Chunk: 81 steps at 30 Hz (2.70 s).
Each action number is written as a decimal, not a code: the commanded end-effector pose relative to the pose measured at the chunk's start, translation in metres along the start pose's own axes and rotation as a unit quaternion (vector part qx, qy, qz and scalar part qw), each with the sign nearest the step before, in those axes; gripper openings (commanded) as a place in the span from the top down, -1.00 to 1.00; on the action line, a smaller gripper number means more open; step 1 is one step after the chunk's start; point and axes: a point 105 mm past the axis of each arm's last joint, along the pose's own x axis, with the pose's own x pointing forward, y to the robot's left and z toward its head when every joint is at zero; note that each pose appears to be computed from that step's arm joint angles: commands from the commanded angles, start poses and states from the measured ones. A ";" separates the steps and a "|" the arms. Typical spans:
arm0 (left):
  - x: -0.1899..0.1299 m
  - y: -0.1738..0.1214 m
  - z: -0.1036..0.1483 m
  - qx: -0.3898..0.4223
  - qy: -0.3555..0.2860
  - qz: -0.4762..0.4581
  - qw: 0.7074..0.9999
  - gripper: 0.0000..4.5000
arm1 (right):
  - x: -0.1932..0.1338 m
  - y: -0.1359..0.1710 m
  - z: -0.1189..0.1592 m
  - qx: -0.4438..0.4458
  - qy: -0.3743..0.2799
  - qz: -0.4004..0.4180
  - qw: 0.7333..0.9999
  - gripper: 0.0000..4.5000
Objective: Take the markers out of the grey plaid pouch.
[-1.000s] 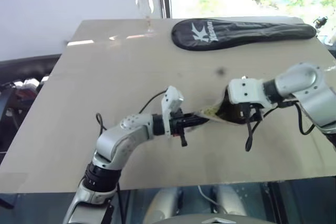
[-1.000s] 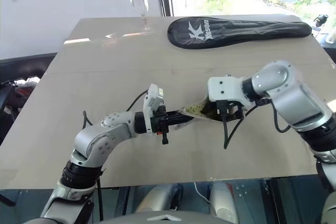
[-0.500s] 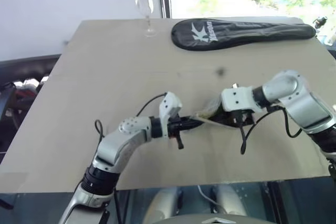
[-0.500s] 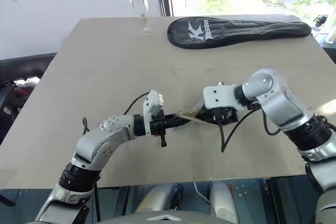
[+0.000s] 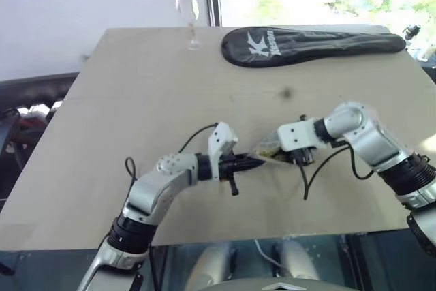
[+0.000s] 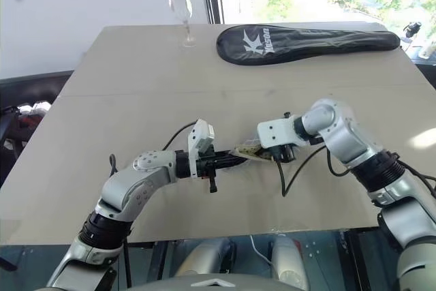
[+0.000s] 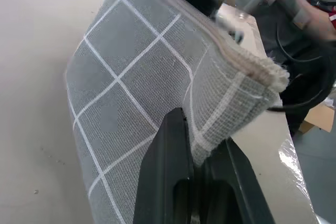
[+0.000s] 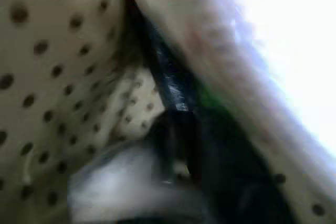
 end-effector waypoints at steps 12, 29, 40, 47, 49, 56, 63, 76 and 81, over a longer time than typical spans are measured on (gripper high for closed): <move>-0.004 0.013 0.003 0.061 0.010 0.033 0.998 1.00 | -0.023 0.007 0.011 0.009 -0.007 0.003 1.000 0.98; -0.009 0.024 -0.007 0.095 0.040 0.052 0.993 1.00 | -0.062 0.006 0.032 0.033 -0.029 -0.049 0.998 0.98; -0.012 0.031 0.005 0.080 0.013 0.075 0.994 1.00 | -0.066 0.014 0.021 0.075 -0.032 -0.057 0.995 0.75; -0.014 0.025 0.012 0.055 -0.005 0.059 0.997 1.00 | -0.078 0.010 0.004 0.094 -0.012 -0.096 0.991 0.02; -0.015 0.023 0.013 0.047 -0.006 0.051 0.998 1.00 | -0.083 0.007 0.001 0.098 -0.007 -0.107 0.989 0.02; -0.016 0.018 0.014 0.038 -0.006 0.040 0.998 1.00 | -0.100 -0.006 0.009 0.092 -0.021 -0.143 0.985 0.02; -0.016 0.018 0.017 0.034 -0.010 0.037 0.999 1.00 | -0.113 -0.018 0.029 0.085 -0.050 -0.163 0.982 0.79; -0.013 0.001 0.032 0.040 -0.028 -0.004 0.999 1.00 | -0.060 -0.012 0.006 0.029 -0.001 -0.109 0.994 0.94; -0.014 -0.004 0.037 0.064 -0.028 -0.011 0.998 1.00 | -0.053 -0.012 0.000 -0.014 0.009 -0.099 0.995 0.94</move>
